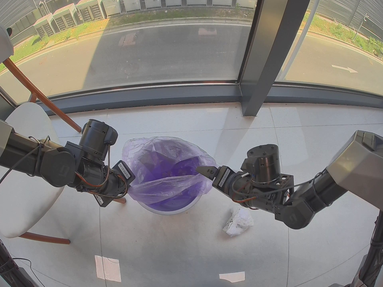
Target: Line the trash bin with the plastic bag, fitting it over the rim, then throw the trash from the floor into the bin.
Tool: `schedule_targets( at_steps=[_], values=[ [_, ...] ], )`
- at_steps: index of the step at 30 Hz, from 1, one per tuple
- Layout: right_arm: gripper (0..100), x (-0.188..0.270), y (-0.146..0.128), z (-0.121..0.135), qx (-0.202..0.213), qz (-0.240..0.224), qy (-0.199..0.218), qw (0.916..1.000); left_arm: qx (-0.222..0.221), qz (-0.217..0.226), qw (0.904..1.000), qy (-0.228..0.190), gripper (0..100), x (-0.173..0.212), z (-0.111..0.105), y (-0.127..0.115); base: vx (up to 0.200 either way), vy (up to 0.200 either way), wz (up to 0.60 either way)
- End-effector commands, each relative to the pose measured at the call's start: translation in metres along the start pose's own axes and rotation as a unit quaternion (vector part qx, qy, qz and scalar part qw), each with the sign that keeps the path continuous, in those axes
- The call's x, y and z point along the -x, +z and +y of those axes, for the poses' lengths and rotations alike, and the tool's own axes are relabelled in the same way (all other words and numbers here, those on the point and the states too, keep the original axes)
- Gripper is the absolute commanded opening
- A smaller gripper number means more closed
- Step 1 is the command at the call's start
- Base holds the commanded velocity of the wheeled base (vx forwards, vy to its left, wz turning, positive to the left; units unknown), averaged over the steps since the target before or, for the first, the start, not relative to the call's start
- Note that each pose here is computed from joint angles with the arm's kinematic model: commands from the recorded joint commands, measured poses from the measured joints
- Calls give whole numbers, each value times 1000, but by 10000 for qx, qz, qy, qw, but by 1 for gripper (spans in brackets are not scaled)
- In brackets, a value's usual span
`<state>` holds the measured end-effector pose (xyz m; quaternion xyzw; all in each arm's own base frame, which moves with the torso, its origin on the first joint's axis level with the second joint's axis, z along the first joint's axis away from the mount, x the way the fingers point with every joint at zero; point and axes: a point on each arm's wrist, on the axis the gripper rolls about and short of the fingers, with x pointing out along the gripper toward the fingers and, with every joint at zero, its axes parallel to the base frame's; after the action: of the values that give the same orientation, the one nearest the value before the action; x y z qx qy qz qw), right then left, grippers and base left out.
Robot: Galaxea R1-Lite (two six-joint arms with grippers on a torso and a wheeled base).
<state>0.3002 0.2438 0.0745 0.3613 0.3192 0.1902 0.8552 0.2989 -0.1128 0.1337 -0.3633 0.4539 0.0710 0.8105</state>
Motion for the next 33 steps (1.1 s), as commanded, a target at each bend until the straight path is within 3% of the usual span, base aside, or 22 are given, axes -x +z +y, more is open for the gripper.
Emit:
schedule_targets(
  at_steps=[1, 2, 3, 17, 19, 28, 33],
  values=[
    [100, -30, 8, 5, -384, -50, -276, 9989, 12, -11, 10000, 70, 0, -2, 3, 0, 0, 0, 0],
    [100, -31, 7, 5, -378, -72, -327, 9987, 3, -11, 10000, 79, 0, -3, 3, 1, 0, 0, 0],
    [0, -30, 6, 5, -369, -82, -370, 9986, 15, -19, 10000, 84, 0, -3, 4, 1, 0, 0, 0],
    [0, -13, -31, 2, -147, 388, -607, 9973, -134, 52, 9994, 305, 0, -7, 17, 0, 0, 0, 0],
    [0, -4, -51, 4, 44, 615, -611, 9962, -505, 164, 9970, 561, 0, -9, 33, -10, 0, 0, 0],
    [0, 10, -93, 11, 371, 1128, -595, 9911, -1027, -84, 9909, 869, 0, -20, 69, -29, 0, 0, 0],
    [0, 5, -110, 4, 496, 1173, -809, 9886, -1092, -326, 9904, 777, 0, -30, 75, -32, 0, 0, 0]
  ],
)
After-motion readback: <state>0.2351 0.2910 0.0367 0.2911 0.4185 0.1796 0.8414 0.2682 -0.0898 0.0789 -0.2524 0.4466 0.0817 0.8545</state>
